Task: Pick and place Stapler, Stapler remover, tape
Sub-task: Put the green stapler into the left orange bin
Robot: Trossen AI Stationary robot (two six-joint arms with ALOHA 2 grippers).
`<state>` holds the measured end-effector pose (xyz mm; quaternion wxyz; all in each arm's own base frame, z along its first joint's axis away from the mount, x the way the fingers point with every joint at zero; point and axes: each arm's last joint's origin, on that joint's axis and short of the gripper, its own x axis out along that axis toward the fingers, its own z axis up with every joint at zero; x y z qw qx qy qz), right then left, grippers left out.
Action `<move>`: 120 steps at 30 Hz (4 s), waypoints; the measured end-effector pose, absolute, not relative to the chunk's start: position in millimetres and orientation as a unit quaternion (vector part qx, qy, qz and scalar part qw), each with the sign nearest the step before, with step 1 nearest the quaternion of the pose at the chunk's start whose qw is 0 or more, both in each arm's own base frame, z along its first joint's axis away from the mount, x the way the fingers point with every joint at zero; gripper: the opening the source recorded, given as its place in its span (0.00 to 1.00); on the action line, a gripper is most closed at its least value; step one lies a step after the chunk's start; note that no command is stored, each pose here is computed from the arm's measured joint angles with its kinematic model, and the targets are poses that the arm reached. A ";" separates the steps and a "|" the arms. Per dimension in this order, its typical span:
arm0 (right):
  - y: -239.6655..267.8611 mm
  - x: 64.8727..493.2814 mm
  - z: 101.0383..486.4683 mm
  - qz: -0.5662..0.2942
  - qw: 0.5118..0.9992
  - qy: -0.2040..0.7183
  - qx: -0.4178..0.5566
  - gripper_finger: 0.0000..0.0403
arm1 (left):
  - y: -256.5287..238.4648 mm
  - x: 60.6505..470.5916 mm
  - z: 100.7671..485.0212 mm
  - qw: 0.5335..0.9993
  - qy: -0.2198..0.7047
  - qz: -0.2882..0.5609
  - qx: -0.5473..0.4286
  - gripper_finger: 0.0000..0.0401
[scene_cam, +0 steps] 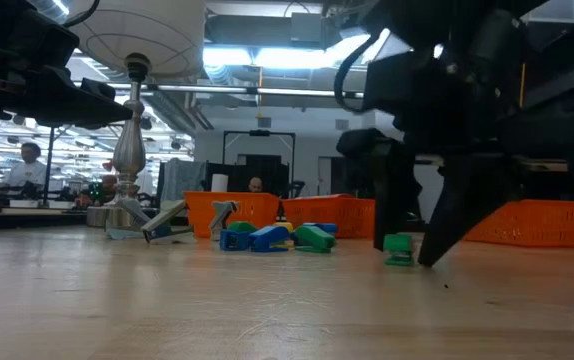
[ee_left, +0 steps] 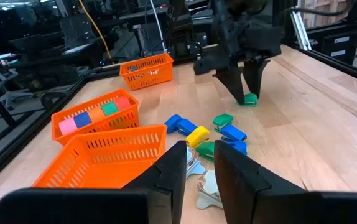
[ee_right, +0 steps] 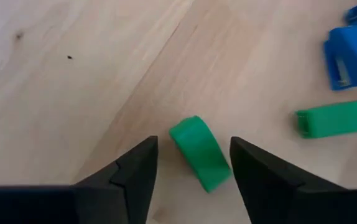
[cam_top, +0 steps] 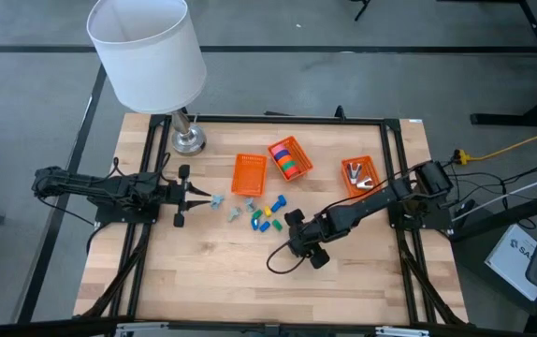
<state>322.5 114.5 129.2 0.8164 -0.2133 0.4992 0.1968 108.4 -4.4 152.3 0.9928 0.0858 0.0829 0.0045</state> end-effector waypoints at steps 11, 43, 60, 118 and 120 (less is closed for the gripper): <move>111.3 327.2 124.7 0.202 0.821 0.494 -0.200 0.28 | -4.4 108.4 152.3 0.993 0.083 0.004 0.086 0.19; 15.3 369.9 160.8 0.104 0.921 0.332 -0.174 0.21 | -4.4 108.4 152.3 0.993 0.083 0.005 0.086 0.19; -23.8 392.4 158.9 0.031 0.965 0.217 -0.143 0.22 | -4.4 108.4 152.3 0.993 0.083 0.004 0.086 0.20; -12.5 228.6 171.7 -0.095 0.973 0.210 -0.008 0.27 | -4.4 108.4 152.2 0.993 0.083 0.005 0.086 0.20; -12.2 217.1 174.9 -0.099 0.971 0.218 0.009 0.27 | -4.4 108.4 152.3 0.993 0.083 0.005 0.086 0.20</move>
